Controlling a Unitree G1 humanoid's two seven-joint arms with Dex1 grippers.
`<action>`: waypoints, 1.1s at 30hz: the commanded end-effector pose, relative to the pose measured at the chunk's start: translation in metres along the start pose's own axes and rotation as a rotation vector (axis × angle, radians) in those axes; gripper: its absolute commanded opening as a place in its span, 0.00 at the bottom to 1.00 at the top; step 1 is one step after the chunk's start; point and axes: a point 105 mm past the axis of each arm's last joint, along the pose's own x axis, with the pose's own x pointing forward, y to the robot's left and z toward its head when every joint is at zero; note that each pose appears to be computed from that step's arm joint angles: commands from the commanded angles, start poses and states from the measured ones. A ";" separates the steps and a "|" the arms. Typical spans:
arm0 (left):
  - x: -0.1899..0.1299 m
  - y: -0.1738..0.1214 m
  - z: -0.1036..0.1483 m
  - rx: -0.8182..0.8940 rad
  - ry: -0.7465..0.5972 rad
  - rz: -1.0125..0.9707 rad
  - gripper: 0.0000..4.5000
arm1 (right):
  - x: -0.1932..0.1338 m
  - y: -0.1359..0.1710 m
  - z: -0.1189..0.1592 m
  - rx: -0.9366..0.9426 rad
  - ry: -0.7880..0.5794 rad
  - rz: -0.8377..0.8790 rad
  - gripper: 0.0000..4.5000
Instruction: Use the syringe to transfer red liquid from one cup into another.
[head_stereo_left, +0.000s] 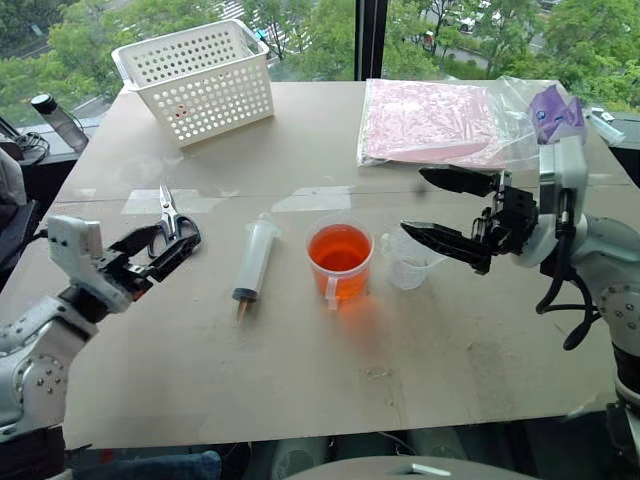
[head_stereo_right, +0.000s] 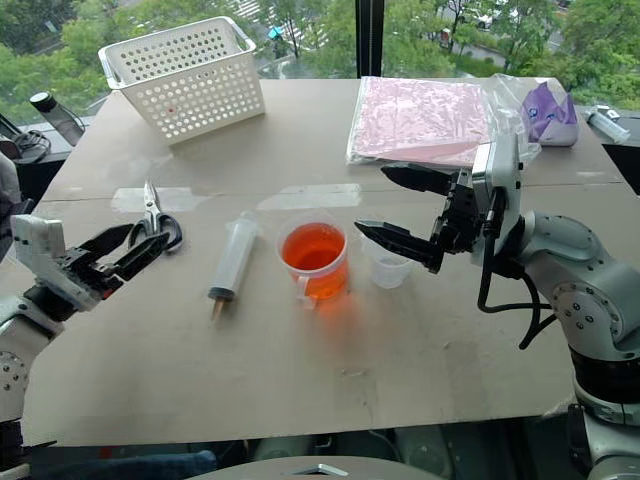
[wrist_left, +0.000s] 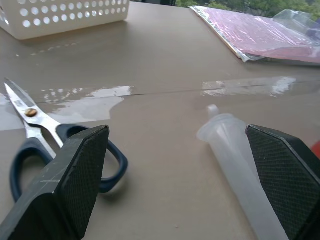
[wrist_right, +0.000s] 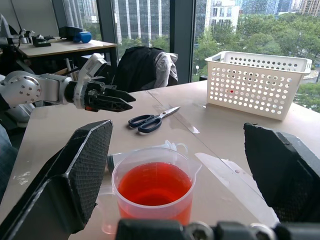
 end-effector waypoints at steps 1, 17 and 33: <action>0.007 -0.020 0.010 0.000 0.012 -0.043 0.99 | -0.006 0.004 0.013 -0.044 -0.020 0.013 1.00; 0.070 -0.059 -0.006 0.047 0.456 0.062 0.99 | -0.037 0.019 0.013 -0.078 0.138 0.159 1.00; 0.086 -0.031 -0.022 -0.022 0.703 0.238 0.99 | -0.040 0.027 0.014 -0.120 0.139 0.088 1.00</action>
